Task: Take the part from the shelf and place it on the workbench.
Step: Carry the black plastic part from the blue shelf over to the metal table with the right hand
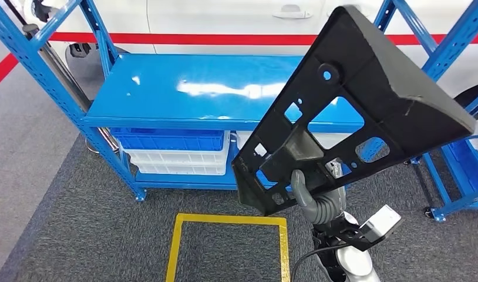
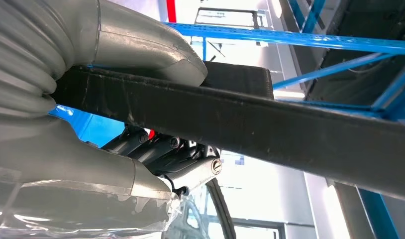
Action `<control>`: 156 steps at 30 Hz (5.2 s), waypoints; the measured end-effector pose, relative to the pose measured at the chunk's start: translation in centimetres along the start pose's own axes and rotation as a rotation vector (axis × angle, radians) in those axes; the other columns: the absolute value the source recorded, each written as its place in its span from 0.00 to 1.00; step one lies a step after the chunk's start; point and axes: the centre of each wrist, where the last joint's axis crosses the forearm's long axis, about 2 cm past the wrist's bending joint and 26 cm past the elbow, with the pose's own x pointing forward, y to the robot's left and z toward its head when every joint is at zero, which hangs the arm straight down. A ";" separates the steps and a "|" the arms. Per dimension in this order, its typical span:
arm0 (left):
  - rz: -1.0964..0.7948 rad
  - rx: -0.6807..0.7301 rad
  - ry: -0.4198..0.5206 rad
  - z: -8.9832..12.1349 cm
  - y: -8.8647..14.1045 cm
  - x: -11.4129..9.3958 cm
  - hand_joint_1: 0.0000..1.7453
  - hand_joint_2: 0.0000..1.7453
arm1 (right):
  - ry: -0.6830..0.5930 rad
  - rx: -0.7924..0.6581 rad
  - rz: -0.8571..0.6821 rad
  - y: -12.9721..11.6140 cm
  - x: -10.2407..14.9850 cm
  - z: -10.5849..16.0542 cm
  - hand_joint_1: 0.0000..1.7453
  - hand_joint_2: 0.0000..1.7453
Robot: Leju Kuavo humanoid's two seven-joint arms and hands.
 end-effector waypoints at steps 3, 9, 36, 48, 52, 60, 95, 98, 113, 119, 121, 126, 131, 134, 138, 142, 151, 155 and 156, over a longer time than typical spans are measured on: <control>-0.001 -0.004 -0.004 -0.1 -0.1 0.2 0.00 1.00 | 0.002 -0.005 0.010 0.0 0.0 0.1 1.00 1.00; -0.009 -0.013 -0.010 -0.3 0.0 0.4 0.00 1.00 | -0.001 -0.012 0.019 -0.1 0.2 0.2 1.00 1.00; -0.011 -0.026 0.006 0.0 0.1 -0.1 0.00 1.00 | -0.085 -0.159 0.141 1.0 1.0 0.4 1.00 1.00; -0.006 -0.032 0.013 0.1 0.5 -0.5 0.00 1.00 | -0.098 -0.183 0.136 1.3 1.2 0.5 1.00 1.00; -0.006 -0.030 0.015 0.1 0.6 -0.5 0.00 1.00 | -0.097 -0.189 0.136 1.4 1.1 0.6 1.00 1.00; -0.007 -0.029 0.015 0.2 0.7 -0.6 0.00 1.00 | -0.109 -0.199 0.126 1.6 1.1 0.2 1.00 1.00; -0.058 -0.045 0.006 0.0 0.6 -0.4 0.00 1.00 | -0.107 -0.271 0.153 0.1 1.7 0.9 1.00 1.00; -0.060 -0.046 0.007 0.0 0.6 -0.4 0.00 1.00 | -0.103 -0.271 0.153 0.1 1.7 0.9 1.00 1.00; -0.059 -0.050 0.016 0.0 0.5 -0.3 0.00 1.00 | -0.088 -0.281 0.163 -0.1 1.7 1.3 1.00 1.00; -0.066 -0.043 0.031 0.1 0.4 -0.4 0.00 1.00 | -0.076 -0.292 0.210 0.0 1.7 2.3 1.00 1.00; -0.065 -0.042 0.038 0.2 0.4 -0.6 0.00 1.00 | -0.074 -0.303 0.248 0.2 1.7 2.9 1.00 1.00; -0.070 -0.044 0.056 0.3 0.4 -0.7 0.00 1.00 | -0.073 -0.341 0.357 0.3 2.0 4.0 1.00 1.00; -0.078 -0.043 0.063 0.4 0.7 -1.0 0.00 1.00 | -0.073 -0.376 0.402 -0.4 2.4 4.5 1.00 1.00; -0.079 -0.044 0.065 0.5 0.7 -1.1 0.00 1.00 | -0.075 -0.384 0.413 -0.7 2.6 4.6 1.00 1.00; -0.079 -0.046 0.061 0.4 0.5 -0.9 0.00 1.00 | -0.077 -0.407 0.433 -1.0 2.9 4.8 1.00 1.00; -0.078 -0.050 0.060 0.4 0.5 -0.9 0.00 1.00 | -0.060 -0.422 0.441 -1.3 2.9 5.4 1.00 1.00; -0.078 -0.049 0.053 0.3 0.5 -0.7 0.00 1.00 | -0.060 -0.428 0.446 -1.4 3.1 5.7 1.00 1.00; -0.078 -0.048 0.053 0.3 0.5 -0.7 0.00 1.00 | -0.062 -0.425 0.446 -1.4 3.2 5.7 1.00 1.00; -0.078 -0.049 0.055 0.3 0.5 -0.7 0.00 1.00 | -0.062 -0.424 0.448 -1.4 3.2 5.7 1.00 1.00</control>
